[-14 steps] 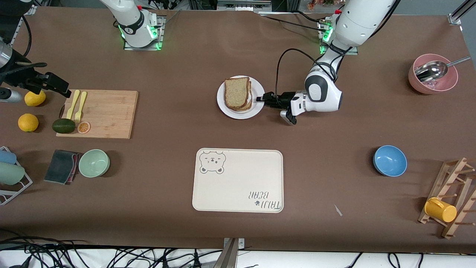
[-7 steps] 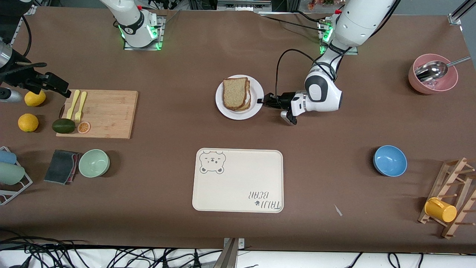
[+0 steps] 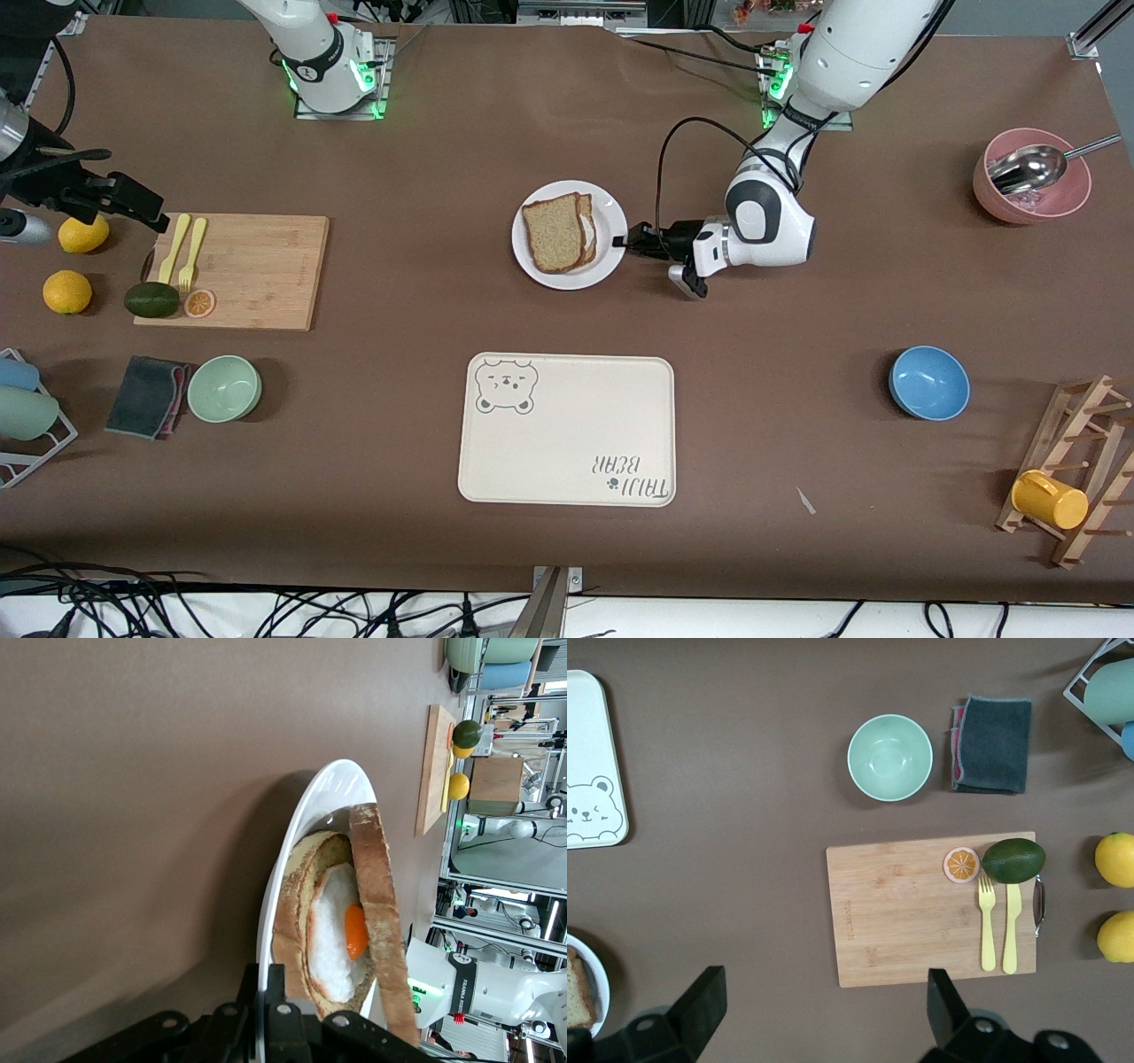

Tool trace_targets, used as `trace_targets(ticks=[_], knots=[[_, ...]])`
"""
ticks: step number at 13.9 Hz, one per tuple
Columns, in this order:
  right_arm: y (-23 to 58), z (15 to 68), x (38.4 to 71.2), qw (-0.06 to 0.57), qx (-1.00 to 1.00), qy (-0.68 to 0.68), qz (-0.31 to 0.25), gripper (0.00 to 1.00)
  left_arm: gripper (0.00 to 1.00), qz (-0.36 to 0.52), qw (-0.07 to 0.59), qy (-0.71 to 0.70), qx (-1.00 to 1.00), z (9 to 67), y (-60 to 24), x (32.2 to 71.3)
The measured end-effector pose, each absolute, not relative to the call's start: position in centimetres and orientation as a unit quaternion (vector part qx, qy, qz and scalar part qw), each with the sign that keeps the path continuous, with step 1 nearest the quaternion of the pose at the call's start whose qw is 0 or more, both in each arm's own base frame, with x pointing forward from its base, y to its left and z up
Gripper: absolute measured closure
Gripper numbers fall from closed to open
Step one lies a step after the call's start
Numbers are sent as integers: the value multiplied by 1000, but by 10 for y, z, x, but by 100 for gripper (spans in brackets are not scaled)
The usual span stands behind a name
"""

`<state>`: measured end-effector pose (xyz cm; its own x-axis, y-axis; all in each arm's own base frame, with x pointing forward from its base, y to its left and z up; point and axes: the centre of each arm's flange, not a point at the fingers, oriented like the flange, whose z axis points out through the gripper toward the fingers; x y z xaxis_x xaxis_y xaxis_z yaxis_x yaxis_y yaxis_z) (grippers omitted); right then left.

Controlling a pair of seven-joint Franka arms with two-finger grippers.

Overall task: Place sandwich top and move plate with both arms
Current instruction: 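Slide the plate with the left gripper onto the bear tray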

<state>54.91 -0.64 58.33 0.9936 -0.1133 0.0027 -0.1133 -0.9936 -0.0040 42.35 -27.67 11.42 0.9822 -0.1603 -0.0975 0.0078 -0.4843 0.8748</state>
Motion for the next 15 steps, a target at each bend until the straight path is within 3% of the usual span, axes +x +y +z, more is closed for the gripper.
trace_targets(ticks=[6, 15], knots=[[-6, 583, 549, 2, -998, 57, -1, 0, 96, -48, 523, -36, 850, 138, -260, 457], [-7, 583, 549, 2, -998, 57, -1, 0, 96, 28, 555, -7, 832, 192, -253, 566]])
